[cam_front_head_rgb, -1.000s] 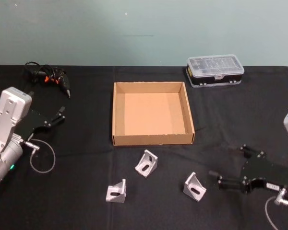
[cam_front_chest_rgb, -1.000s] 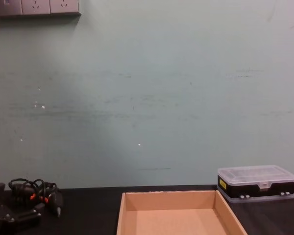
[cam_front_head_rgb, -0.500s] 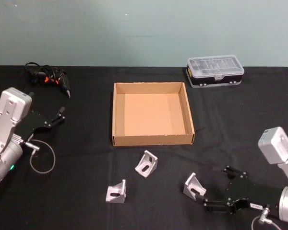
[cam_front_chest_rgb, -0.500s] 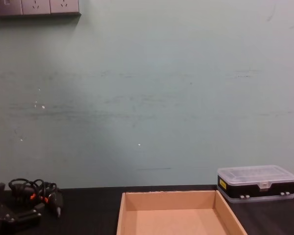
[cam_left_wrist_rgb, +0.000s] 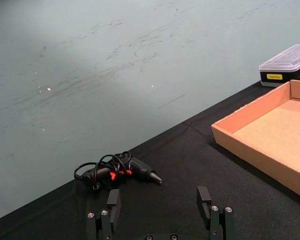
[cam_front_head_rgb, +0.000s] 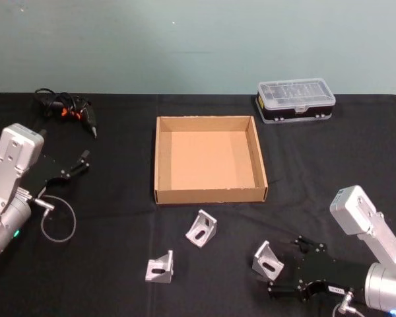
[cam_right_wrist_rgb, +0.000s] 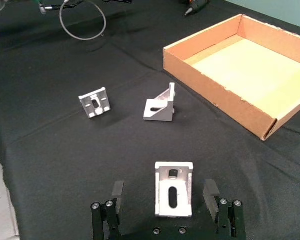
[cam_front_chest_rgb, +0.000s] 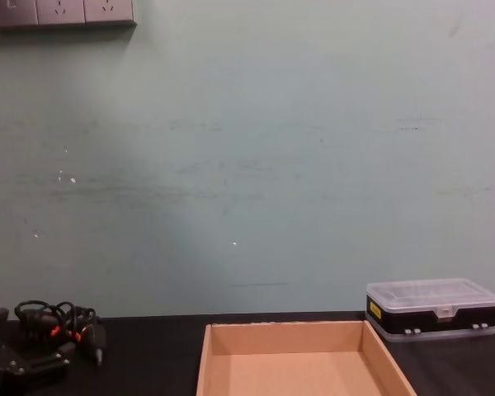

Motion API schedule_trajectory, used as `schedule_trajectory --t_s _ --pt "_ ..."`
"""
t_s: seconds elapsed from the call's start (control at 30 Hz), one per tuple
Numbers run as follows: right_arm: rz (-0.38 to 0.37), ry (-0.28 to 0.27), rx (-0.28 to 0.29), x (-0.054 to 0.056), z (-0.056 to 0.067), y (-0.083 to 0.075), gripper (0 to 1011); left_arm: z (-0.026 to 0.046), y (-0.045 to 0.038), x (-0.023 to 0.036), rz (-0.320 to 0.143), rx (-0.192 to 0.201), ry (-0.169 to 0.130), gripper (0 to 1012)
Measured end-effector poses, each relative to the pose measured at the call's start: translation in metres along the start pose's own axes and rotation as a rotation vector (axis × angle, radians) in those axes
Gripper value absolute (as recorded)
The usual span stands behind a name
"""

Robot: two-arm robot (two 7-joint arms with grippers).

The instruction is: Use one hand to pick up the angle iron from the table and place it into the box.

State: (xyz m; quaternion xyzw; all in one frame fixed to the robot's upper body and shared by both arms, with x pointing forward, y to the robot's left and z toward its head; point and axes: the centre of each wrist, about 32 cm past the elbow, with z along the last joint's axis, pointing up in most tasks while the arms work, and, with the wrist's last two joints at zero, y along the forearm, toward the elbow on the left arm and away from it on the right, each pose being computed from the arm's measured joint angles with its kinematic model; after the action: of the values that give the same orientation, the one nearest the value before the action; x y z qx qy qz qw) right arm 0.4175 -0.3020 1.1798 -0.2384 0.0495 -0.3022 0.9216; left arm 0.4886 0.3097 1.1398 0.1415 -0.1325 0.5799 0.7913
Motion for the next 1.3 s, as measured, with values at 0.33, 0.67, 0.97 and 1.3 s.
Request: schedule_trajectory --t_s 0.33,0.67,0.97,1.3 --pt "-0.01 -0.01 0.002 0.004 0.001 0.008 1003 0.0 0.0 0.0 0.0 0.0 0.0 1000" --pt "-0.017 -0.01 0.008 0.009 -0.001 0.019 1003 0.0 0.0 0.0 0.0 0.0 0.0 1000" --pt "-0.017 -0.006 0.017 0.01 -0.002 0.028 1003 0.0 0.0 0.0 0.0 0.0 0.0 1000" --pt "-0.015 -0.011 0.018 0.01 -0.001 0.033 1003 0.0 0.0 0.0 0.0 0.0 0.0 1000"
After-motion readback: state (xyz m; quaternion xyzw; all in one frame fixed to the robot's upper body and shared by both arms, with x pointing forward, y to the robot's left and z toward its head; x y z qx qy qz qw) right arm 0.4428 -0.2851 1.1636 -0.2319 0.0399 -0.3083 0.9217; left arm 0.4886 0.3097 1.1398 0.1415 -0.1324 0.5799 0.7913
